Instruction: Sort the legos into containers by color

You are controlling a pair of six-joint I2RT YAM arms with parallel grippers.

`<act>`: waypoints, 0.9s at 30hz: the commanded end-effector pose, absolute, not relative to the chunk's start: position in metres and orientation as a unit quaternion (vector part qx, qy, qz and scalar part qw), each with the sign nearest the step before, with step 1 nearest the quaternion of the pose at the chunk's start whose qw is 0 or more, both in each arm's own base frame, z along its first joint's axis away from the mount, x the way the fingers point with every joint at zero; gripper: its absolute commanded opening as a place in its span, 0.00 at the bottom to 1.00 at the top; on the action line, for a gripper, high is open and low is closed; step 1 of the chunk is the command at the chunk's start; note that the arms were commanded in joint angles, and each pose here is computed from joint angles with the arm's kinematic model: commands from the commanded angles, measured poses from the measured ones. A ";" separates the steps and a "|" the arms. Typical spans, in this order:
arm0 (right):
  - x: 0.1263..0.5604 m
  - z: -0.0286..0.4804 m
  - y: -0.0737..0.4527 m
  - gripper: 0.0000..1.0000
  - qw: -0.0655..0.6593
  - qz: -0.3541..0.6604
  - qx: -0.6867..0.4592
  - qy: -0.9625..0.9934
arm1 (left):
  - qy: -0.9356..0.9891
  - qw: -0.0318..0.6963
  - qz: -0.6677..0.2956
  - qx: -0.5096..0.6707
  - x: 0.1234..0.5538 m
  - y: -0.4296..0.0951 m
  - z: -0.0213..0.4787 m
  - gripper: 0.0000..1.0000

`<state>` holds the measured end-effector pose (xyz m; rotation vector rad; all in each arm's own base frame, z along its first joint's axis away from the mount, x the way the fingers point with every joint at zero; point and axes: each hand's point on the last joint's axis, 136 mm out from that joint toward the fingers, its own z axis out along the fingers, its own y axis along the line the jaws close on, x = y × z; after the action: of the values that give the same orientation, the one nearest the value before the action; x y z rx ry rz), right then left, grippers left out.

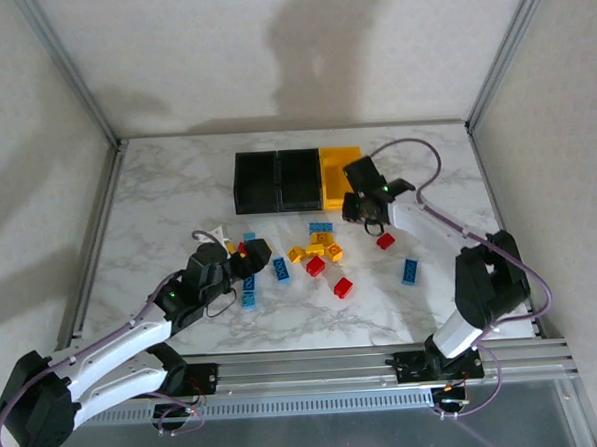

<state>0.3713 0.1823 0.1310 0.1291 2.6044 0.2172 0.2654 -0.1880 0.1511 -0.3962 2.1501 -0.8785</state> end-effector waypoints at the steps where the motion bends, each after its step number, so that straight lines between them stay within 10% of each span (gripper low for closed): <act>1: 0.397 0.127 0.189 0.28 0.255 0.056 0.028 0.965 | 0.839 0.389 -0.341 -0.167 0.267 -0.186 0.162 0.86; 27: 0.508 0.082 0.200 0.40 0.245 0.054 0.048 0.967 | 0.843 0.394 -0.315 -0.186 0.272 -0.178 0.165 0.86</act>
<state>0.5052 0.1991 0.0771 0.1370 2.6385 0.1410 0.2702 -0.1799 0.1576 -0.4475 2.1555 -0.8134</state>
